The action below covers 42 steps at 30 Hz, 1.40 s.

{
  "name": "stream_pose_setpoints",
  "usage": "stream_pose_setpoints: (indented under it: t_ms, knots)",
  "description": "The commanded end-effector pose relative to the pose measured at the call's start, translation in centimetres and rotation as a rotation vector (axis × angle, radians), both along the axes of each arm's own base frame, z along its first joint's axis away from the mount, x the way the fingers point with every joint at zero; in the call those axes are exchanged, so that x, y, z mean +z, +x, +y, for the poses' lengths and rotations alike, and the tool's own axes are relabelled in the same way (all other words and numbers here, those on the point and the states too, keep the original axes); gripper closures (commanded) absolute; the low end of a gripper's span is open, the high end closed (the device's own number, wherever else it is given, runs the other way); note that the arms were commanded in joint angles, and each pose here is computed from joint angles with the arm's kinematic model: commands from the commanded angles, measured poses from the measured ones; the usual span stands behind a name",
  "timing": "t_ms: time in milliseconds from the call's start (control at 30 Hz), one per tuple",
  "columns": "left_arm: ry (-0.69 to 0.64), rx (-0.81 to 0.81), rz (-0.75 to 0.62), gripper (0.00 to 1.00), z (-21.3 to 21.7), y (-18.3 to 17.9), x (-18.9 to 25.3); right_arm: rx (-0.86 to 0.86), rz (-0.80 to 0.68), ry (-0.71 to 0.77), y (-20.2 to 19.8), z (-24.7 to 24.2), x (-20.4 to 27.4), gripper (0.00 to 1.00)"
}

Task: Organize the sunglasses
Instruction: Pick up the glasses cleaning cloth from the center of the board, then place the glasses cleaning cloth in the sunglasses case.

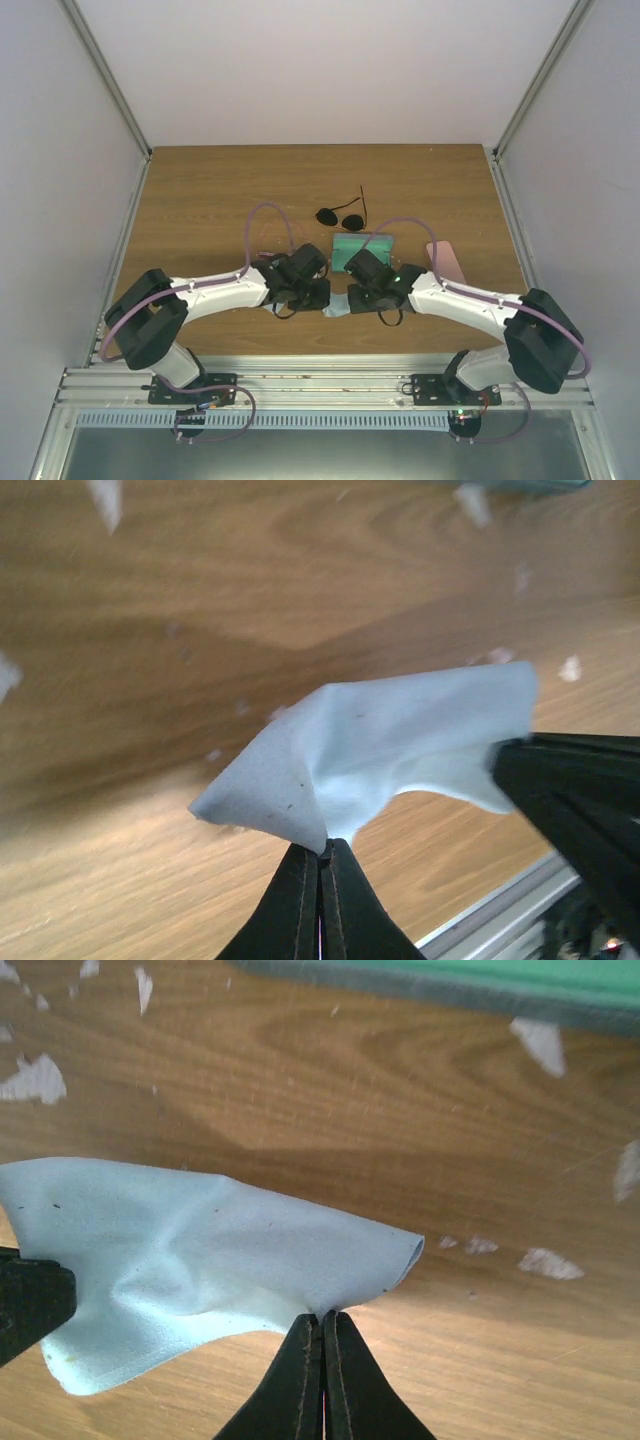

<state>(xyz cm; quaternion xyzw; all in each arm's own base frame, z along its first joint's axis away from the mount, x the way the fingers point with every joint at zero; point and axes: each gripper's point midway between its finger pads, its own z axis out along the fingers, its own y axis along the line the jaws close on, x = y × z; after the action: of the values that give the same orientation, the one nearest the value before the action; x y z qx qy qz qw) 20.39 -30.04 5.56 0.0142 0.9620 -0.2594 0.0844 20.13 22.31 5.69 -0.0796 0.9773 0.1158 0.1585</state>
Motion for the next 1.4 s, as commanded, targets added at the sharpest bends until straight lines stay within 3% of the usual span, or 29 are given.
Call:
stream_pose_setpoints:
  t_ms: [0, 333, 633, 1367]
  knots:
    - [-0.031, -0.022, -0.093, 1.0, -1.7, 3.0, 2.3, -0.02, -0.081, -0.014, 2.4, -1.1, 2.4, 0.99]
    - [-0.052, -0.04, -0.182, 1.0, -4.3, 9.7, 4.1, -0.088, -0.172, -0.049, 8.3, -4.7, 4.0, 1.0]
    - [-0.072, -0.025, -0.2, 1.0, -4.8, 14.3, 3.4, -0.082, -0.129, -0.035, 10.8, -6.5, 2.4, 0.99]
    - [-0.045, -0.034, -0.089, 1.0, -5.0, 15.0, -0.7, -0.082, -0.044, -0.091, 12.4, -7.8, -1.9, 1.0]
